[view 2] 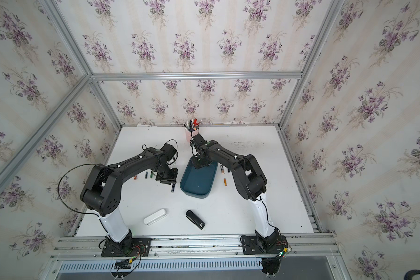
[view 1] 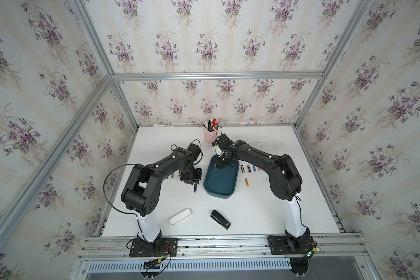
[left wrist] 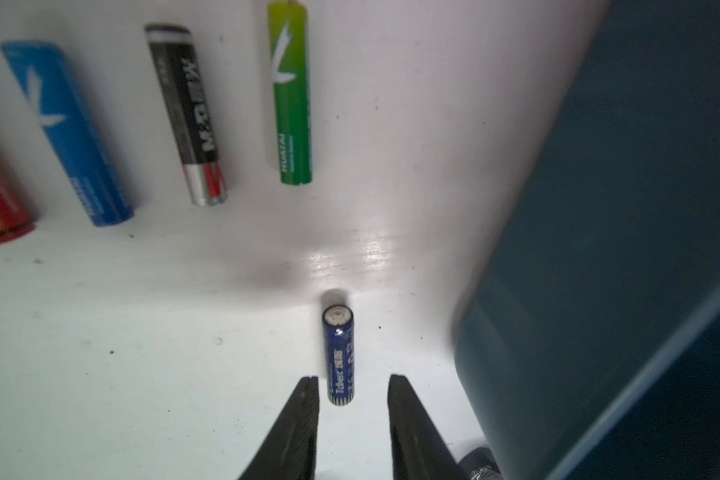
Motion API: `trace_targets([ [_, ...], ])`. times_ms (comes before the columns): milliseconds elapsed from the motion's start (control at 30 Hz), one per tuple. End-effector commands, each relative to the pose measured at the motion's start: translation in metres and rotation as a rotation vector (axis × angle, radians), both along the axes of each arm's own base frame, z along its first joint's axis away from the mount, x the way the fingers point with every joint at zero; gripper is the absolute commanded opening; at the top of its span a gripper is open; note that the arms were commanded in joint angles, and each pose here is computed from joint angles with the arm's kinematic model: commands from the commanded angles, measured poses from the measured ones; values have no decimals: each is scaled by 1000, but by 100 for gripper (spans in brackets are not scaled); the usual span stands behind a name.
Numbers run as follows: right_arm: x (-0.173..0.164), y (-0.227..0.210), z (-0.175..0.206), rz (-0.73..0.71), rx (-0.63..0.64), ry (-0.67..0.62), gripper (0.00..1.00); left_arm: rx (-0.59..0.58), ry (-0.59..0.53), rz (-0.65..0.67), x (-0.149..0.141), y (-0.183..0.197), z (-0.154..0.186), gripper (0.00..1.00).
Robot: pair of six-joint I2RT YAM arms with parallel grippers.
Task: Take the batteries out of the storage box
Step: Pick up the battery from the storage box.
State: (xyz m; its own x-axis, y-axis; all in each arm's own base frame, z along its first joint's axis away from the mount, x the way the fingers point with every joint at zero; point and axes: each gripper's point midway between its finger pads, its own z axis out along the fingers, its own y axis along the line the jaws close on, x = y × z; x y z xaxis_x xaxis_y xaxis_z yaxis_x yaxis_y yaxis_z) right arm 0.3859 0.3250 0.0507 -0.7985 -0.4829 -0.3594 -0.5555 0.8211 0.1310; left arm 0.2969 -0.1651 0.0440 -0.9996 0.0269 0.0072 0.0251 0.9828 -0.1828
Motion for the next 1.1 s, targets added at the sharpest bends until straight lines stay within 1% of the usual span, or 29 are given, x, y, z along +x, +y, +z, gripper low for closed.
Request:
trace_targets([
  [0, 4, 4, -2, 22, 5, -13, 36, 5, 6, -10, -3, 3, 1, 34],
  [300, 8, 3, -10, 37, -18, -55, 37, 5, 14, -6, -5, 5, -2, 34],
  [567, 5, -2, -20, 31, -41, -35, 36, 22, 28, -9, -7, 7, -9, 34],
  [767, 2, -4, -25, 36, -46, -38, 38, 27, 23, -10, -6, 8, -6, 34],
  [967, 0, -1, -21, 61, -28, -62, 40, 24, 13, -10, -5, 8, -2, 34],
  [1067, 0, -3, -24, 63, -53, -53, 40, 27, 17, -10, -6, 8, -2, 34],
])
